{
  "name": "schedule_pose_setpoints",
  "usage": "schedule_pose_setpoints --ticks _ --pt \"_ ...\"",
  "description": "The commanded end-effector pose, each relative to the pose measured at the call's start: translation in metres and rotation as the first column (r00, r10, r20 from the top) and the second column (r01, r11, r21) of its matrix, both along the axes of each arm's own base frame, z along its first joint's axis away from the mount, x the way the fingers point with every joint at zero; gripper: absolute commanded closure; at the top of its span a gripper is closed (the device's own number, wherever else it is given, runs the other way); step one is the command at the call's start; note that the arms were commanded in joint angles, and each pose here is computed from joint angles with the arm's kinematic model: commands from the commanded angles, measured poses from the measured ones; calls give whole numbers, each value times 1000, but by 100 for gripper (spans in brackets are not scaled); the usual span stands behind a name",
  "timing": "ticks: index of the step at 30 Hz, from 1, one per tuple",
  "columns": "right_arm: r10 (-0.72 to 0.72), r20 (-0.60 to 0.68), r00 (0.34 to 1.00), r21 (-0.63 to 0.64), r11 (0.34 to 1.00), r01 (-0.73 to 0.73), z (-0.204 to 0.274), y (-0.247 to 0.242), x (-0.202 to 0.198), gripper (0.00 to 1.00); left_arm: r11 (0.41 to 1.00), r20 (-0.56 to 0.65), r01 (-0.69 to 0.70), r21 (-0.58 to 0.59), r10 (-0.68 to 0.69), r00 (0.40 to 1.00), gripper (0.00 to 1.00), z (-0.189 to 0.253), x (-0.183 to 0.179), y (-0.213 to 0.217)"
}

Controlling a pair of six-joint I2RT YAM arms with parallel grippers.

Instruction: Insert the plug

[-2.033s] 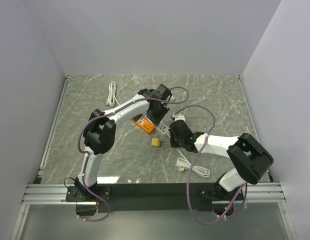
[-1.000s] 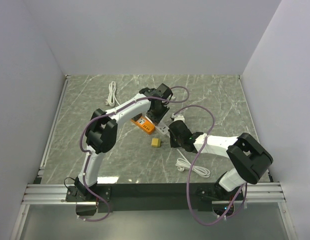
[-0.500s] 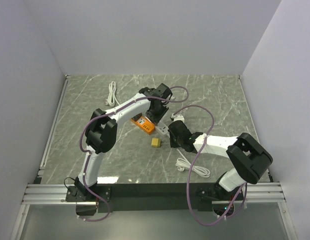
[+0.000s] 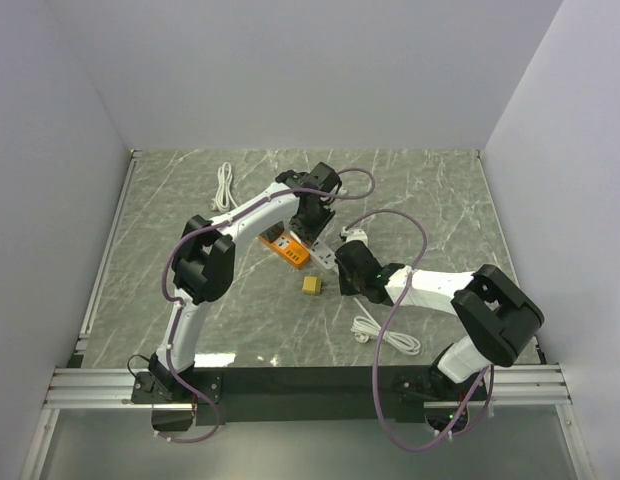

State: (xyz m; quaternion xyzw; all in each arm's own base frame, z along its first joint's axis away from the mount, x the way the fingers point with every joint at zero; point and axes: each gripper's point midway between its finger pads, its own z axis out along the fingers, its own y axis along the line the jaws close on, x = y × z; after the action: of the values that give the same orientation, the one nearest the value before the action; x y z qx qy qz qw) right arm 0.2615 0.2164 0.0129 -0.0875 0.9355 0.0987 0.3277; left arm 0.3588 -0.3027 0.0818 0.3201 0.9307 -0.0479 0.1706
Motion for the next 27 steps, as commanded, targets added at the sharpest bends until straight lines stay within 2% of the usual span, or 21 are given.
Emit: schedule_pose_setpoints --ticks 1,13,18,27 --pt "11 -66 998 -57 998 -15 -16 -7 -14 100 1000 -25 27 -5 -27 999 99 -3 -2 -4" --pt "13 -64 998 -57 998 -16 -15 -6 -15 100 999 43 26 -36 -24 999 99 17 -1 -14" --pt "14 -67 998 -60 998 -18 -16 -6 -15 100 999 32 28 -33 -26 999 99 15 -4 -14" --pt "11 -69 998 -71 997 -16 -17 -6 -15 100 995 84 27 -97 -19 996 99 33 1 -22"
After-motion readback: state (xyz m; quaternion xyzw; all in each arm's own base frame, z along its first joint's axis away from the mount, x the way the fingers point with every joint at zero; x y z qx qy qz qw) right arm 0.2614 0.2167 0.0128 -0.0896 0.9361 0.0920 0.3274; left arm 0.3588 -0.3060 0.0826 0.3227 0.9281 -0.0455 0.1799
